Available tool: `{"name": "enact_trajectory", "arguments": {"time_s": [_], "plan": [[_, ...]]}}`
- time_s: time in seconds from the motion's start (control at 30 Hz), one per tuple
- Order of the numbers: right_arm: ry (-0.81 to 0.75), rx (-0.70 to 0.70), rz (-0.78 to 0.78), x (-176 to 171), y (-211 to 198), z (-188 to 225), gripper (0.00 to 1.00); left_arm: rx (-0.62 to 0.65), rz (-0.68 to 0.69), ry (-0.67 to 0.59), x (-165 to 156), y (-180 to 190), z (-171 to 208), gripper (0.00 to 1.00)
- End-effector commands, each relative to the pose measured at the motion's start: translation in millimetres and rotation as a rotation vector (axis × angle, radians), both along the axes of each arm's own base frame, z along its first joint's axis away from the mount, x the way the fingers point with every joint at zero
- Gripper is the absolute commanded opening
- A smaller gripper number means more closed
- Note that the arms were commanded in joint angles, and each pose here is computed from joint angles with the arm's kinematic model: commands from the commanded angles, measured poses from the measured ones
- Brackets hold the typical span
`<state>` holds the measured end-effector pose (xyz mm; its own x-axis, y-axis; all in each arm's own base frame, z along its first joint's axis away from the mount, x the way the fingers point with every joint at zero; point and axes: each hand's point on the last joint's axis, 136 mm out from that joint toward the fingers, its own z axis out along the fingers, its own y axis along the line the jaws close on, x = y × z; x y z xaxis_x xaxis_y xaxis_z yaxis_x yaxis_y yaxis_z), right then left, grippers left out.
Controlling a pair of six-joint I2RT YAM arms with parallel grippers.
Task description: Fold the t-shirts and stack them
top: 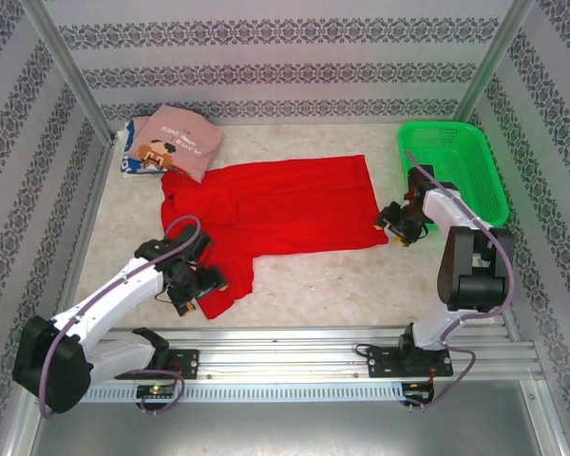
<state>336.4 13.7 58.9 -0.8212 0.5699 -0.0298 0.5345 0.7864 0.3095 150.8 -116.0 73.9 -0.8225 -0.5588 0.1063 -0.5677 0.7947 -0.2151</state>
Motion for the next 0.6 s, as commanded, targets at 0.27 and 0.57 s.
{"name": "enact_trajectory", "arguments": {"time_s": [0.27,0.57], "plan": [[-0.007,0.047,0.0,6.3,0.2,1.1,0.58,0.032,-0.004,0.104,-37.8,-2.4,-21.0,0.71],[-0.031,0.079,0.027,7.5,11.2,13.6,0.58,0.06,0.046,0.041,-15.8,-4.8,-49.5,0.6]]}}
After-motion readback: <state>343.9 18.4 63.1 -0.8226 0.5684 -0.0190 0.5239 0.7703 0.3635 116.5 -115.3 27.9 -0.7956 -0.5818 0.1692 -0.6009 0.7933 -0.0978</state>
